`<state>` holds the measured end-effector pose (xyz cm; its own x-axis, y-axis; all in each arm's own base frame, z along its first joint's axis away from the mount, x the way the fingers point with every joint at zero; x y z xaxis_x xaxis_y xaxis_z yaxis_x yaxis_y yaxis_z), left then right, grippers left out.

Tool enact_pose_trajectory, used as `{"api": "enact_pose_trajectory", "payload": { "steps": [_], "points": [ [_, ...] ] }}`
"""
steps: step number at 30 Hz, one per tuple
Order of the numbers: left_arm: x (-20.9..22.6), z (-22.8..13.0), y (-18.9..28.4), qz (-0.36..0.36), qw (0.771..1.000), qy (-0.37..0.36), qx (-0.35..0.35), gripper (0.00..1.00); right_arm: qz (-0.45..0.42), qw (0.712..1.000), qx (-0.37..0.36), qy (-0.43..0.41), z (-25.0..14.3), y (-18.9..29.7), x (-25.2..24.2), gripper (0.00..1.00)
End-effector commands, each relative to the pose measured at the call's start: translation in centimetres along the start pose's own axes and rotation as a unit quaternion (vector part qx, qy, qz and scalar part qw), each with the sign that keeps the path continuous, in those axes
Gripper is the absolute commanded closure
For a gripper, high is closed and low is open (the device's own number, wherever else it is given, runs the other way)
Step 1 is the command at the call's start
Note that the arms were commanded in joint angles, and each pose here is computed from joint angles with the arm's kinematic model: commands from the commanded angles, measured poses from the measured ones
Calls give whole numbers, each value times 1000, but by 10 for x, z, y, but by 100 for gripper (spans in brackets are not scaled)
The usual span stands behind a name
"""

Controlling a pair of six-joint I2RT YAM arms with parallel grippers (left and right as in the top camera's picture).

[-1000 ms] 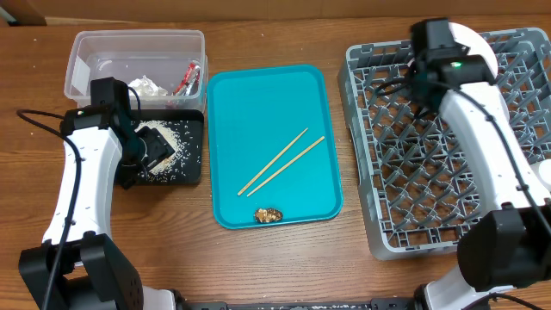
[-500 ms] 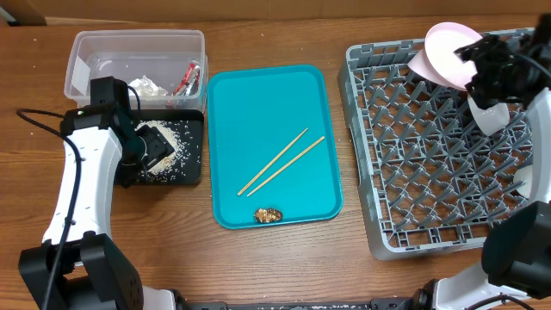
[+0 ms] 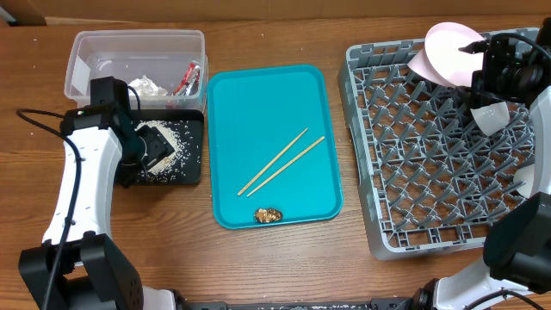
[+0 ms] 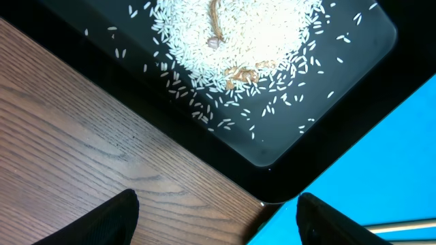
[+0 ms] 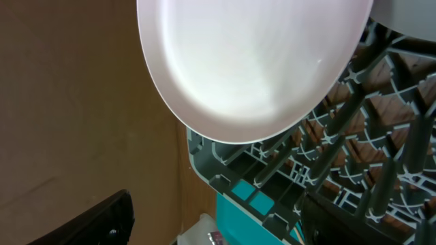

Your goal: Sort waste into correct bins and load items into the dishwasher

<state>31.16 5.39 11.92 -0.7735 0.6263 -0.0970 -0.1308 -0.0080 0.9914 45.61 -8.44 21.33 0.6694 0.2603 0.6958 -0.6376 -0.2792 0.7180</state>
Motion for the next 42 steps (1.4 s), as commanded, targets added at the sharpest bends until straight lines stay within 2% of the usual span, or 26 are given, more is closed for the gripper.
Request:
{"api": "enact_pose_trajectory", "payload": {
  "steps": [1, 35, 42],
  "points": [
    [-4, 5, 12, -14, 1000, -12, -15, 23, -6, 1000, -10, -27, 5, -1, -4, 19],
    [-3, 4, 12, -14, 1000, -16, -14, 23, -90, 992, -66, -61, 17, 1, -40, 14],
    [-3, 5, 12, -14, 1000, -16, -15, 23, -87, 990, -72, -81, 19, -17, -55, 13]
  ]
}}
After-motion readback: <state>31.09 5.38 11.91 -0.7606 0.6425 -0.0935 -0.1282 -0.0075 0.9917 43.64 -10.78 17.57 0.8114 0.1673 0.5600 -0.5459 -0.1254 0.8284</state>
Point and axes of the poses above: each gripper's point midway between its finger pads, its own y axis back along the fingers, its own x axis along the line the jaws close on, z = x × y, the point moved 1 cm from there along y, back along the fingers, and after that the axes turned 10 degrees about y, right-handed, at the moved point
